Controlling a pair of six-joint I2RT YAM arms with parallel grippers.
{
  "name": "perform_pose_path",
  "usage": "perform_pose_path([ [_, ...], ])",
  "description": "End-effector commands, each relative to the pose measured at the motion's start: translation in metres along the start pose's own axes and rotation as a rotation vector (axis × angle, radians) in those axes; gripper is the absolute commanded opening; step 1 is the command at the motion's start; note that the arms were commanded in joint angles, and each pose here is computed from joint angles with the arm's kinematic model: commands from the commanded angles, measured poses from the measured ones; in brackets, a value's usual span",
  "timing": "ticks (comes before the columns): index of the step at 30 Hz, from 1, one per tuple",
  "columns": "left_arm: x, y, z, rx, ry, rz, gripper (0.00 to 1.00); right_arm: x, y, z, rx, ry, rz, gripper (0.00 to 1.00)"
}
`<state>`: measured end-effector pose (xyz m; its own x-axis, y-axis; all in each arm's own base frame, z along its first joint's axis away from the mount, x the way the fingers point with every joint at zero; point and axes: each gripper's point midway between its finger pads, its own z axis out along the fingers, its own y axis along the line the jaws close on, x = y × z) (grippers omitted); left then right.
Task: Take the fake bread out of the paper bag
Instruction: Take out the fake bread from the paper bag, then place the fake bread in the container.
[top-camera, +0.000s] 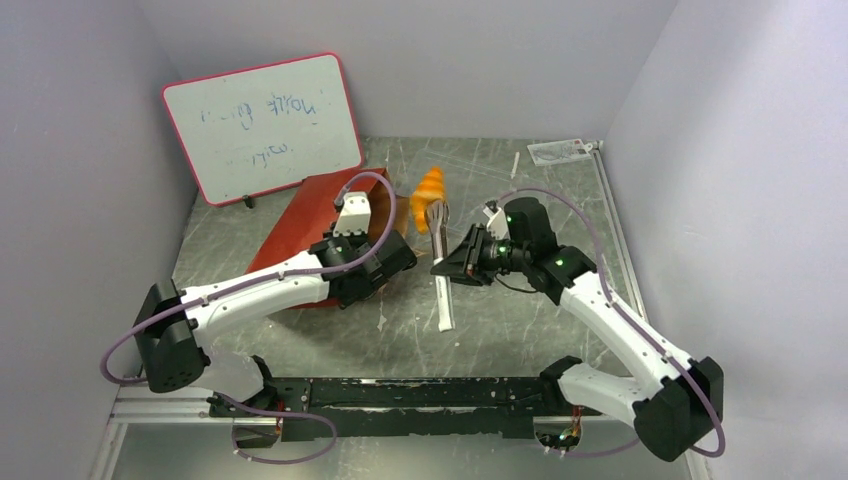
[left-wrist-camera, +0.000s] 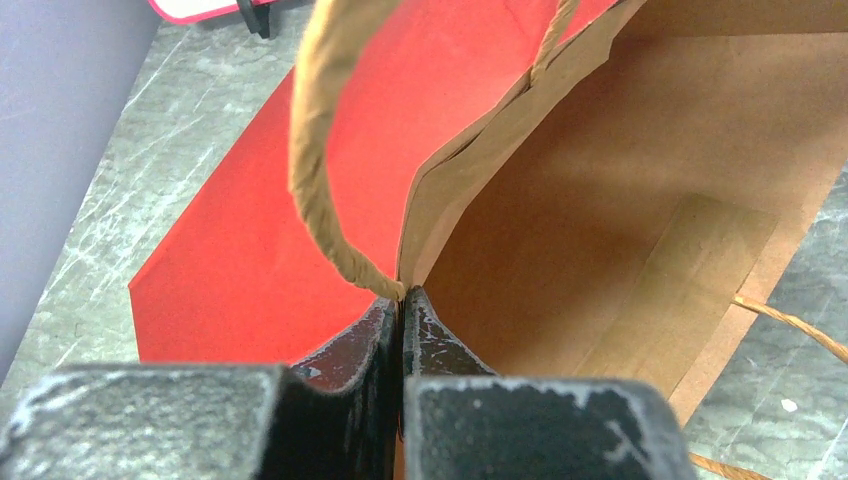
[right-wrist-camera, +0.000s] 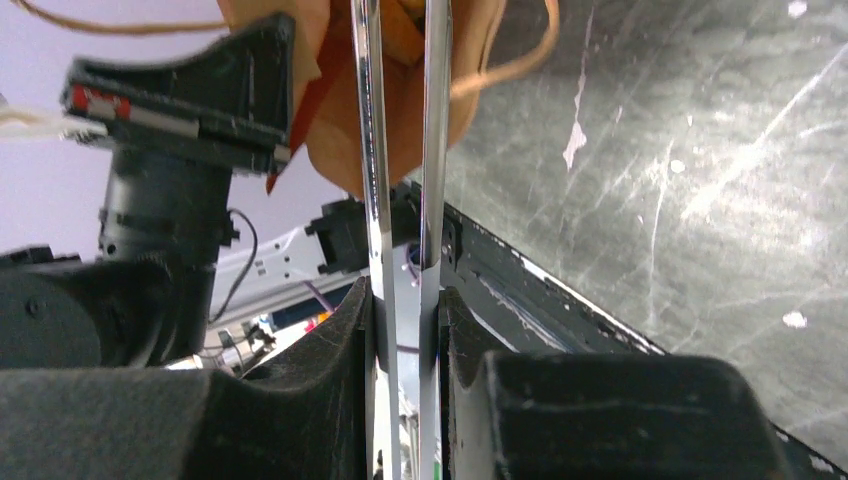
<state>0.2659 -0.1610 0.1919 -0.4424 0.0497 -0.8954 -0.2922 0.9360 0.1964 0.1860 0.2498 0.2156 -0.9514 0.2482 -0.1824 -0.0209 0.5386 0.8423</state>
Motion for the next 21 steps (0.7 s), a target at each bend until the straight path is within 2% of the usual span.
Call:
perform_pose_path([
  [1, 0.0, 0.004, 0.0, 0.02, 0.015, 0.018, 0.07, -0.036, 0.04, 0.003, -0.132, -0.089, -0.061, 0.0],
  [10, -0.002, 0.016, -0.005, 0.016, 0.023, 0.022, 0.07, -0.095, 0.007, 0.038, -0.102, -0.157, -0.011, 0.0],
  [21, -0.012, 0.027, -0.013, 0.041, 0.022, -0.001, 0.07, -0.15, -0.037, 0.101, -0.125, -0.166, 0.023, 0.0],
])
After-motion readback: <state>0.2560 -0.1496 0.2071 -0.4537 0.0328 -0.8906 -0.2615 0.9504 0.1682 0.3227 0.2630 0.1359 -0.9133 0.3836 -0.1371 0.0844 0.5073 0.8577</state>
